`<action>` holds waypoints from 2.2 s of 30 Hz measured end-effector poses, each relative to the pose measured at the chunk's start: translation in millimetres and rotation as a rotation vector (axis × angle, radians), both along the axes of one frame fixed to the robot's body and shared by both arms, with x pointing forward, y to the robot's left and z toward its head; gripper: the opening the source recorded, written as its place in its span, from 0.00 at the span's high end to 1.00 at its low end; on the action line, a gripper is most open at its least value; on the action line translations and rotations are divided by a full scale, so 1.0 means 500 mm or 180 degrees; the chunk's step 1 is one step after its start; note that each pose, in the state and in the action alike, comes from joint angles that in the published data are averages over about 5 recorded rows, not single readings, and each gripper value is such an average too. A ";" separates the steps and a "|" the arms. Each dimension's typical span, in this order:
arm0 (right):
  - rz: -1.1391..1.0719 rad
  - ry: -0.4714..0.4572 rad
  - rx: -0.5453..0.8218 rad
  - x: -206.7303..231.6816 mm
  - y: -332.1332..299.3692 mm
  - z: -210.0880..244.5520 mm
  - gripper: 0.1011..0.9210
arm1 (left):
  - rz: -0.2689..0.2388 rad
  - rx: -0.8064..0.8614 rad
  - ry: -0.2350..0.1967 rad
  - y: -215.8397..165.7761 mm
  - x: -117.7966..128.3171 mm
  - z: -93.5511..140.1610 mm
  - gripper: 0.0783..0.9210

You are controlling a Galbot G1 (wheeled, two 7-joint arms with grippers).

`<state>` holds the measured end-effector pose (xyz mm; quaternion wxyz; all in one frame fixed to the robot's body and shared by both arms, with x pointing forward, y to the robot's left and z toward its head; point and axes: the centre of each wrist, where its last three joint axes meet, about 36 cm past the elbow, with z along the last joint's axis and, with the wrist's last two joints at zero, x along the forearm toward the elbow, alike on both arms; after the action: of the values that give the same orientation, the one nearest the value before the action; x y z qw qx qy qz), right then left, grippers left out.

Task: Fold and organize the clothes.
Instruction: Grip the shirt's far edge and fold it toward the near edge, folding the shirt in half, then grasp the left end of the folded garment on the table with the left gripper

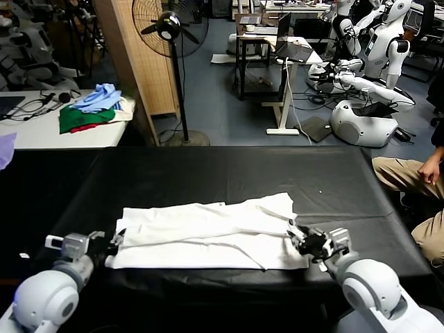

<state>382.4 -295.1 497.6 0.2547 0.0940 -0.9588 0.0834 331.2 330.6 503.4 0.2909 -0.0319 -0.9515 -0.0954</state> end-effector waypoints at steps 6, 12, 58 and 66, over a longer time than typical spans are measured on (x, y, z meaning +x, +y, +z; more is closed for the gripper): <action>-0.0135 -0.0165 0.0071 0.075 0.022 -0.034 0.15 | 0.0240 -0.0287 -0.0092 0.011 0.045 -0.003 0.16; -0.0190 -0.0160 0.0185 0.144 0.054 -0.077 0.15 | 0.0448 -0.0665 -0.0159 0.038 0.129 -0.032 0.15; -0.0631 -0.0406 0.0139 0.097 0.130 -0.182 0.61 | 0.0552 -0.0198 -0.0584 0.033 0.182 -0.165 0.82; -0.0541 -0.0528 0.0194 0.054 0.106 -0.133 0.17 | 0.0610 -0.0450 -0.0586 0.055 0.171 -0.136 0.30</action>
<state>409.2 -242.1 431.2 0.1778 0.0129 -0.9832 0.0399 416.5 358.0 435.2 0.2072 0.0476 -0.9771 -0.0024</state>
